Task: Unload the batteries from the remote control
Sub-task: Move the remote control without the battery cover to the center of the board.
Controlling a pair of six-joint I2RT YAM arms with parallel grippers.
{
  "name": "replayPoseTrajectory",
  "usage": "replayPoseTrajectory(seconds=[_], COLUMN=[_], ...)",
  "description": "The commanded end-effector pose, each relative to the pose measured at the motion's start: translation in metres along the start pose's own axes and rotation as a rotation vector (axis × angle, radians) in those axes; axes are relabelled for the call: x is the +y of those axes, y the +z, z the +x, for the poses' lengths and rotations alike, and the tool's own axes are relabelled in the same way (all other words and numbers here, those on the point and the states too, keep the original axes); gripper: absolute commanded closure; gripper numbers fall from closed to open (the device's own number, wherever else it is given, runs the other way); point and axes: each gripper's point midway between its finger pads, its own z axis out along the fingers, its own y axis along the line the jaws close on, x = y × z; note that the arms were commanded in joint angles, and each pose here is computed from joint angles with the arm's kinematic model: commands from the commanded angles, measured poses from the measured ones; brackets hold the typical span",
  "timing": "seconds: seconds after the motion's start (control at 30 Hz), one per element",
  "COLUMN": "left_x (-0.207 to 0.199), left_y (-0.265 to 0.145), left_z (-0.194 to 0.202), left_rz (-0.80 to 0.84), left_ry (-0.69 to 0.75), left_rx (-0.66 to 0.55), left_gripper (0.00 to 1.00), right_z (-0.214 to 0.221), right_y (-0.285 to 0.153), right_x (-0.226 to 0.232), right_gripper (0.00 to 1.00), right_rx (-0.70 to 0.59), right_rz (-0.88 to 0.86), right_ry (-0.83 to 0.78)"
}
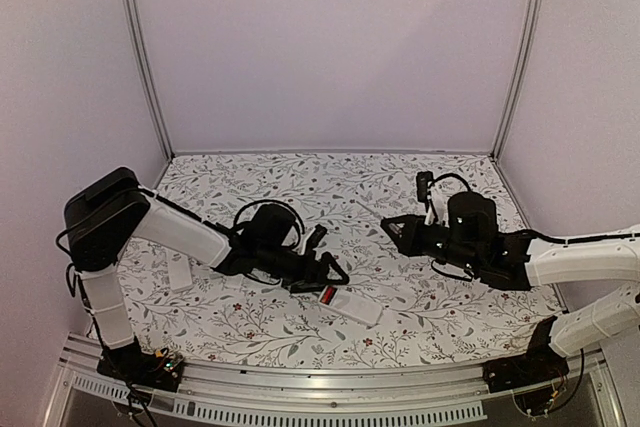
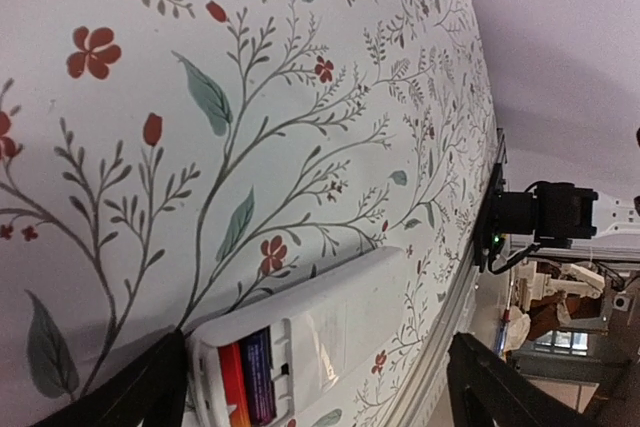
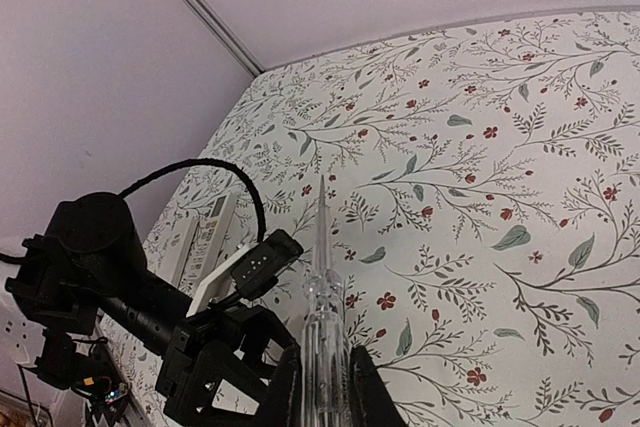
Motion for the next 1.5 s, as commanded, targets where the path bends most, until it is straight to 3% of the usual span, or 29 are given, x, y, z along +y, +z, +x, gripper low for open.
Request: replayPoseTrajectory(seconds=[0.0,0.3,0.67,0.97,1.47], left_x=[-0.024,-0.027,-0.032,-0.034,-0.008], left_y=[0.012,-0.018,-0.022,-0.008,-0.003], left_z=[0.006,-0.009,0.055,0.085,0.059], left_rz=[0.078,-0.032,0.008,0.020,0.004], left_ry=[0.087,0.132,-0.035,-0.114,-0.137], left_rx=[0.038,-0.072,0.073,0.130,0.083], left_gripper=[0.11,0.11,0.10,0.09,0.10], right_z=[-0.006,0.013,0.017,0.020,0.013], right_y=[-0.007,-0.016,-0.015,-0.011,-0.018], right_x=[-0.011,-0.031,-0.040,-0.037,-0.036], right_gripper=[1.00,1.00,1.00,1.00,1.00], right_rx=[-0.009,0.086,0.114,0.131,0.095], right_rz=[0.067,0.145,0.177,0.167,0.158], right_ry=[0.019,0.005,0.007,0.020,0.041])
